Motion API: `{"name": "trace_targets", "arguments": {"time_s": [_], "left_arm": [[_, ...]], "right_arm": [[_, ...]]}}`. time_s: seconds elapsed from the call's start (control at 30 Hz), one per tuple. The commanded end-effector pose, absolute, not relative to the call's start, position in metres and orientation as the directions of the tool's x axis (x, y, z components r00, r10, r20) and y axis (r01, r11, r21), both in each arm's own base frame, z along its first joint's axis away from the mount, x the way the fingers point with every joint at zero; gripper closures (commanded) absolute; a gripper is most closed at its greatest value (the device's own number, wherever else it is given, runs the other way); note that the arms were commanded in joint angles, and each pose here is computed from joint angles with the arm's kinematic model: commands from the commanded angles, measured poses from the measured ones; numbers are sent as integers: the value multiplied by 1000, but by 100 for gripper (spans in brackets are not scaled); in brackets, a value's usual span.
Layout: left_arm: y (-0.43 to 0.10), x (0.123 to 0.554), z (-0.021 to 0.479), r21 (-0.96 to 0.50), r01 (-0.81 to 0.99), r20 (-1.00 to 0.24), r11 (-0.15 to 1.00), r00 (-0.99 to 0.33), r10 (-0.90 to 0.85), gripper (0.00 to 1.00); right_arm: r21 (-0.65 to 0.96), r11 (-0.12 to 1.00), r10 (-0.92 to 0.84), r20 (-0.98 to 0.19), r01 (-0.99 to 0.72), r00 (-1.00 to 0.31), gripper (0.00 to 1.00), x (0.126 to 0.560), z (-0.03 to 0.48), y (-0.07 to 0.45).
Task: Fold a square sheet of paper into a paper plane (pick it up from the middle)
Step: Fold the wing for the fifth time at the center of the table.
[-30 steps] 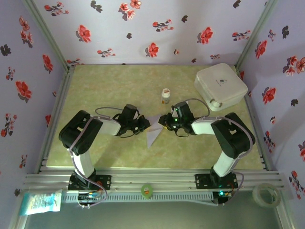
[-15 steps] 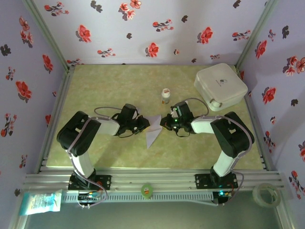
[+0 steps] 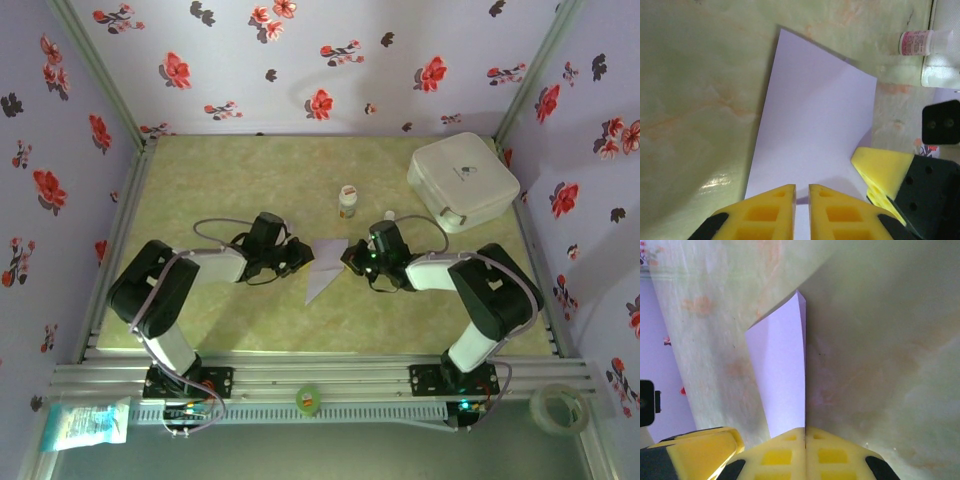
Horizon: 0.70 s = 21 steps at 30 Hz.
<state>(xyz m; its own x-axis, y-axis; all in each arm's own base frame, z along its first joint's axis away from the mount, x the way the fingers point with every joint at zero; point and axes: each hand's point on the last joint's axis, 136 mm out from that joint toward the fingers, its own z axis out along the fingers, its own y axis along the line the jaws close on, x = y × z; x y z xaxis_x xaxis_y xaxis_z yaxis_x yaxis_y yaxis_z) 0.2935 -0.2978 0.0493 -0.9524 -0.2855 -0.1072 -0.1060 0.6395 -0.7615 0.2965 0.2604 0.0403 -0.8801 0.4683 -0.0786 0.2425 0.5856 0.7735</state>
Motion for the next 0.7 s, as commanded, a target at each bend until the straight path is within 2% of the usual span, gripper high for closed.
{"name": "trace_targets", "arguments": {"time_s": [0.0,0.17,0.47,0.67], "left_arm": [[-305,295,45,-760,-119,-93,639,-953,-288,86],[-307,294,30,-745,-136,-73,653,-957,-281,88],[-297,281,3,-708,-167,-45,686,-959,-280,91],[-296,279,-1,-716,-169,-44,678,-958,-284,92]], "right_arm": [[769,578,532,-102,273,-841,94,299,46,258],[776,572,515,-89,265,-853,92,294,46,264],[806,558,439,-88,195,-894,78,294,48,274],[820,541,414,-67,186,-908,74,296,45,276]]}}
